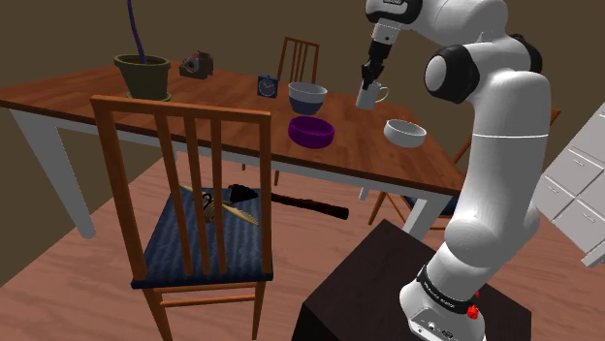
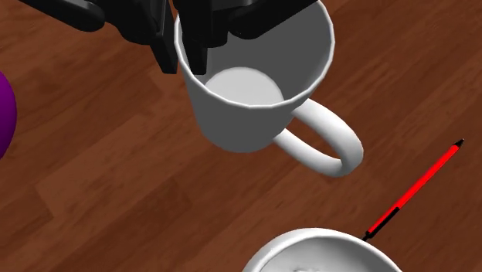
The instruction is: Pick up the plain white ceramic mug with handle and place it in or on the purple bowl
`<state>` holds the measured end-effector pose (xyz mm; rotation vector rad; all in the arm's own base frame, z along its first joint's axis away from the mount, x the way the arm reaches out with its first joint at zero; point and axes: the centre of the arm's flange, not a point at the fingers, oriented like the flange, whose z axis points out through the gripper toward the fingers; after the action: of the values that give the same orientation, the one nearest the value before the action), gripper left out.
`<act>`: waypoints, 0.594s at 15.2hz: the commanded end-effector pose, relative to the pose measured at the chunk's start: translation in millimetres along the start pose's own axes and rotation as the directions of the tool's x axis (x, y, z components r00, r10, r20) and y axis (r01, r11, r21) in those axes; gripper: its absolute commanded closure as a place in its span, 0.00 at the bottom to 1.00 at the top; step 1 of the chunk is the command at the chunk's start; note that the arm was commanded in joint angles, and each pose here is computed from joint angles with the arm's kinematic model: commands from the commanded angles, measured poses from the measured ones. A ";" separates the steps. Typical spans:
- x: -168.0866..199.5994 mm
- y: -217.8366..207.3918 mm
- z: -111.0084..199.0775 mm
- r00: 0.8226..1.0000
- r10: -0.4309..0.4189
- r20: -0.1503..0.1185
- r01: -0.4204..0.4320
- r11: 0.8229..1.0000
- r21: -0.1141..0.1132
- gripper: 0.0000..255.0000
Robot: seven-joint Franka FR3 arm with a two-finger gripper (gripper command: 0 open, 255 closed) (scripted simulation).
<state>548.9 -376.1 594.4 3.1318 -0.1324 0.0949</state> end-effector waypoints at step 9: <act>0.2 -27.0 -44.7 1.000 0.000 0.000 0.000 1.000 0.000 1.00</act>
<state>549.6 -361.1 635.8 3.1318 -0.1325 0.0944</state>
